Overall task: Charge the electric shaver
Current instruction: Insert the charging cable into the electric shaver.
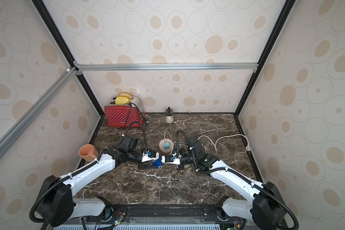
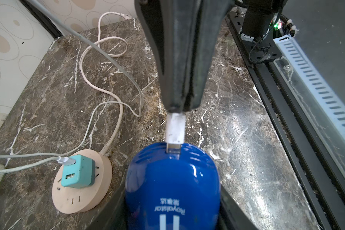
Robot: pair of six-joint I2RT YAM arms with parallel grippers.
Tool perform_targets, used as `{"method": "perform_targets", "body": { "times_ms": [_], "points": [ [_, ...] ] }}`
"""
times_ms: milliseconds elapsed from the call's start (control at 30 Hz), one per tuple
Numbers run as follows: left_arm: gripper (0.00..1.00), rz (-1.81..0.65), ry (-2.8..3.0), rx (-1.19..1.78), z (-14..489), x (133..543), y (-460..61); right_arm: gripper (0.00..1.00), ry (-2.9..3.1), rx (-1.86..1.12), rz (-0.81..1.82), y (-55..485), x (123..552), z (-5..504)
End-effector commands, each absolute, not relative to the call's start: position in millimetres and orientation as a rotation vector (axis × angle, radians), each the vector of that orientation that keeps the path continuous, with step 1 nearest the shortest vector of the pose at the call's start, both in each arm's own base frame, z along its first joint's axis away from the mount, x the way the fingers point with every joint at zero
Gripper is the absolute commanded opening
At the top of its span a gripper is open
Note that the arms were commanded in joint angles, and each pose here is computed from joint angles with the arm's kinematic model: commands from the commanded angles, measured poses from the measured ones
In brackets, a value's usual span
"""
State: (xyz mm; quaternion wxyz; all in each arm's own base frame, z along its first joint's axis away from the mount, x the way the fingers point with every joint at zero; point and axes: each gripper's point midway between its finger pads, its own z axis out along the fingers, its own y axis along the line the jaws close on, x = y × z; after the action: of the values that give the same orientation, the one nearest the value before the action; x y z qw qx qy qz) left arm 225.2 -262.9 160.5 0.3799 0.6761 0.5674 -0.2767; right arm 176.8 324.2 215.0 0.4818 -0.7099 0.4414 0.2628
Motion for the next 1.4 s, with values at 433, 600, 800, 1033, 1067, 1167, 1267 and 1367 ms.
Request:
{"method": "perform_targets", "body": {
  "times_ms": [433, 600, 800, 1033, 1067, 1167, 1267, 1367],
  "points": [
    [0.0, -0.721, 1.241, 1.676, 216, 224, -280, 0.0, 1.084, -1.758, 0.733, 336, 184, 206],
    [0.0, -0.711, 1.233, 1.643, 220, 229, -283, 0.0, 1.044, -1.74, 0.792, 339, 173, 217],
    [0.0, -0.714, 1.22, 1.631, 224, 232, -286, 0.0, 1.032, -1.747, 0.795, 343, 163, 215],
    [0.0, -0.711, 1.212, 1.629, 228, 229, -284, 0.0, 1.095, -1.765, 0.703, 333, 170, 199],
    [0.0, -0.714, 1.207, 1.629, 229, 228, -284, 0.0, 1.098, -1.764, 0.71, 334, 170, 200],
    [0.0, -0.716, 1.195, 1.626, 233, 226, -284, 0.0, 1.128, -1.766, 0.737, 335, 171, 193],
    [0.0, -0.709, 1.199, 1.623, 235, 226, -282, 0.0, 1.152, -1.748, 0.737, 333, 176, 191],
    [0.0, -0.707, 1.2, 1.623, 236, 224, -281, 0.0, 1.154, -1.745, 0.746, 333, 176, 194]
  ]
}}
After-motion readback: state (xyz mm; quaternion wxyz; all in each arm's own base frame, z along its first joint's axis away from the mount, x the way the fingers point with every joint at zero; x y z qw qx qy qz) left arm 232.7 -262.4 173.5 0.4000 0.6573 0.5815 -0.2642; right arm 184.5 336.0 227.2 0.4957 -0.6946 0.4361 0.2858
